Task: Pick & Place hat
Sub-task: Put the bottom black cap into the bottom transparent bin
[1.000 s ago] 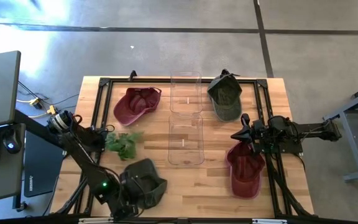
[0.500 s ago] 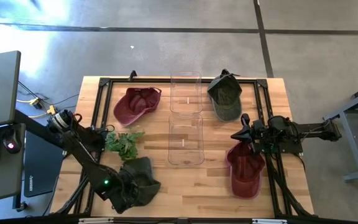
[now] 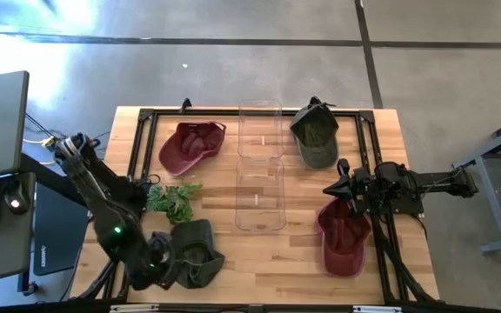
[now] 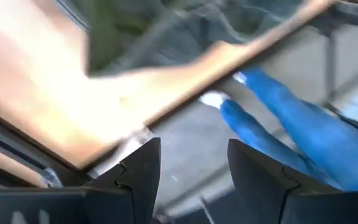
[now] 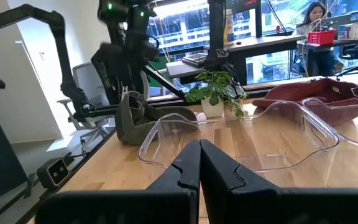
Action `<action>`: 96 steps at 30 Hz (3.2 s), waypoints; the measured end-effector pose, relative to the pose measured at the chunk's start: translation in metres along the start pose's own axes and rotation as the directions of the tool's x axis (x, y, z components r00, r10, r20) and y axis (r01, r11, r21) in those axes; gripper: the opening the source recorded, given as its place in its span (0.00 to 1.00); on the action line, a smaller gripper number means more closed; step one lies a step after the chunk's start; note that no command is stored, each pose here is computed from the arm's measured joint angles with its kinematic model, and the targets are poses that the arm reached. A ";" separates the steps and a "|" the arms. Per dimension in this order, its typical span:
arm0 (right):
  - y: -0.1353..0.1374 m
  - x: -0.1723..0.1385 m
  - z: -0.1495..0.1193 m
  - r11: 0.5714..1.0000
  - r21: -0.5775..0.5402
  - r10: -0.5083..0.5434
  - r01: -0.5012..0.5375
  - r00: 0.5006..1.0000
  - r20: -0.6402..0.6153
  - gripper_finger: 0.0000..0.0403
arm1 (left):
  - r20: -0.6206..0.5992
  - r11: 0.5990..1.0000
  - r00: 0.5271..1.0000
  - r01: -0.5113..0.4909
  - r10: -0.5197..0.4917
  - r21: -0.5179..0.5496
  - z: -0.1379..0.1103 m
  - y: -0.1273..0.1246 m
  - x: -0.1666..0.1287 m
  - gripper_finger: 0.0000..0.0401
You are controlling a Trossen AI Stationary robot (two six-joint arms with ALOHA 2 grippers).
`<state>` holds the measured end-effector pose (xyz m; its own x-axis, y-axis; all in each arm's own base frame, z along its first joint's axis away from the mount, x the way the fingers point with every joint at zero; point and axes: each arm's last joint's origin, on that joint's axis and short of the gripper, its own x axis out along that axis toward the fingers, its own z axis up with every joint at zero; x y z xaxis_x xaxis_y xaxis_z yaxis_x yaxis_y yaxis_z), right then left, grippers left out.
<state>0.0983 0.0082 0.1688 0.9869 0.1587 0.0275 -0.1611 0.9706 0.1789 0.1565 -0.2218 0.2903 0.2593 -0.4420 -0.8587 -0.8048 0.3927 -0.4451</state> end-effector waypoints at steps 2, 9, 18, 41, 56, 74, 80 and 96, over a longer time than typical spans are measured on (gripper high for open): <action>0.000 0.000 0.000 1.000 0.000 0.000 0.000 1.000 0.001 0.00 | -0.013 0.997 0.997 0.073 -0.073 0.016 -0.005 -0.001 -0.010 0.45; 0.000 0.000 0.000 1.000 0.000 0.001 -0.001 1.000 0.001 0.00 | 0.105 0.882 0.909 0.356 -0.403 0.309 -0.024 -0.028 0.008 0.25; 0.000 0.000 0.000 1.000 0.000 0.001 -0.001 1.000 0.002 0.00 | 0.404 0.935 0.852 0.242 -0.333 0.260 0.013 -0.048 0.088 0.04; 0.000 0.000 0.000 1.000 0.000 0.001 -0.001 1.000 0.001 0.00 | 0.201 0.956 0.978 0.000 -0.062 0.292 0.058 -0.060 0.075 0.08; 0.000 0.000 0.000 1.000 0.000 0.000 0.000 1.000 0.001 0.00 | 0.212 0.569 0.975 -0.136 -0.070 0.811 -0.022 -0.033 0.119 0.49; 0.000 0.000 0.000 1.000 0.000 0.000 0.000 1.000 0.001 0.00 | 0.456 0.388 0.878 -0.476 0.148 0.790 -0.001 -0.007 0.156 0.39; 0.000 0.000 0.000 1.000 0.000 0.000 0.000 1.000 0.001 0.00 | 0.448 0.411 0.874 -0.484 0.189 0.772 0.001 -0.003 0.170 0.39; 0.000 0.000 0.000 1.000 0.000 0.000 0.000 1.000 0.001 0.00 | 0.225 0.469 0.962 -0.272 0.155 0.840 0.010 -0.040 0.122 0.04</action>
<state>0.0983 0.0082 0.1689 0.9869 0.1588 0.0287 -0.1613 0.9706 0.1788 0.2251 -0.2836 0.2005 0.2450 -0.1830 -0.9521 0.0004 0.9821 -0.1886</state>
